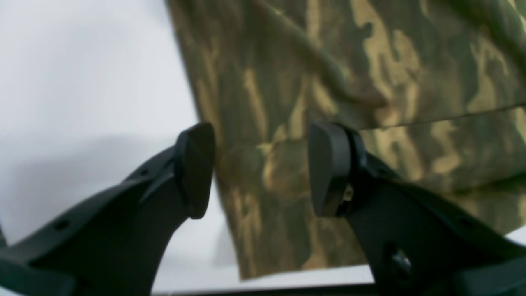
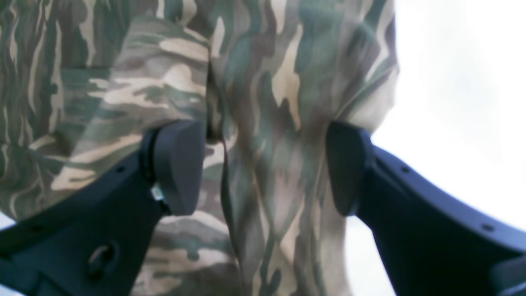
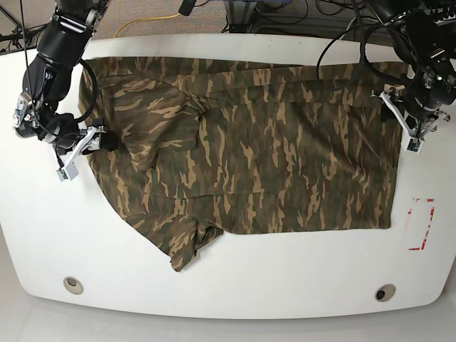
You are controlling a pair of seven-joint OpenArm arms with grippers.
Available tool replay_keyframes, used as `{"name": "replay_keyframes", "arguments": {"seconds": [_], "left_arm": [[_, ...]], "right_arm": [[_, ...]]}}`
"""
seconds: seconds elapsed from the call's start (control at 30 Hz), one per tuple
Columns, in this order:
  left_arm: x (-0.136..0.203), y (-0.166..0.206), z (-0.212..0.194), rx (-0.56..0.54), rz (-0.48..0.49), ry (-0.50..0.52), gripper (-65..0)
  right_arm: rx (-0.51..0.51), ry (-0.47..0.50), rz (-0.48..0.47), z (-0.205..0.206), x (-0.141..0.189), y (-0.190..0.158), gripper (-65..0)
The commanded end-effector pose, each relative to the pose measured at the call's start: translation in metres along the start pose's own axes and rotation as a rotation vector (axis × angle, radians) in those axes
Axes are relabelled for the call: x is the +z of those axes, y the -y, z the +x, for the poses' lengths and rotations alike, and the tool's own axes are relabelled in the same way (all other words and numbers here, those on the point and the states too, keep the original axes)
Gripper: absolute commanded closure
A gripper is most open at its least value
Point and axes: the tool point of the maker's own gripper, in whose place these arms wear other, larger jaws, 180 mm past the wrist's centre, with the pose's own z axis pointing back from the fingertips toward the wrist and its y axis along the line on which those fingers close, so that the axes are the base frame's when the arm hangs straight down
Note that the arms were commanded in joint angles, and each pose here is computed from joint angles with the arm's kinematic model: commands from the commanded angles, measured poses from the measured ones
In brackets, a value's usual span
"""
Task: Fold the T-shirt properly
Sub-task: 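Tug the shirt edge with both grippers to straighten the body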
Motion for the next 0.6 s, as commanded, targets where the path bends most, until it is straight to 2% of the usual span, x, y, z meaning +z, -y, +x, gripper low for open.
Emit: {"name": "replay_keyframes", "arguments": {"seconds": [0.0, 0.13, 0.57], "left_arm": [[0.001, -0.007, 0.007, 0.005, 0.025, 0.019, -34.4], [-0.005, -0.006, 0.008, 0.005, 0.013, 0.015, -34.4], [-0.029, 0.002, -0.024, 0.062, -0.058, -0.081, -34.0]], "right_arm": [[0.015, 0.043, -0.009, 0.013, 0.008, 0.004, -44.5], [0.002, 0.042, 0.012, 0.008, 0.002, -0.004, -44.5], [-0.002, 0.045, 0.021, 0.008, -0.001, -0.008, -44.5]]}}
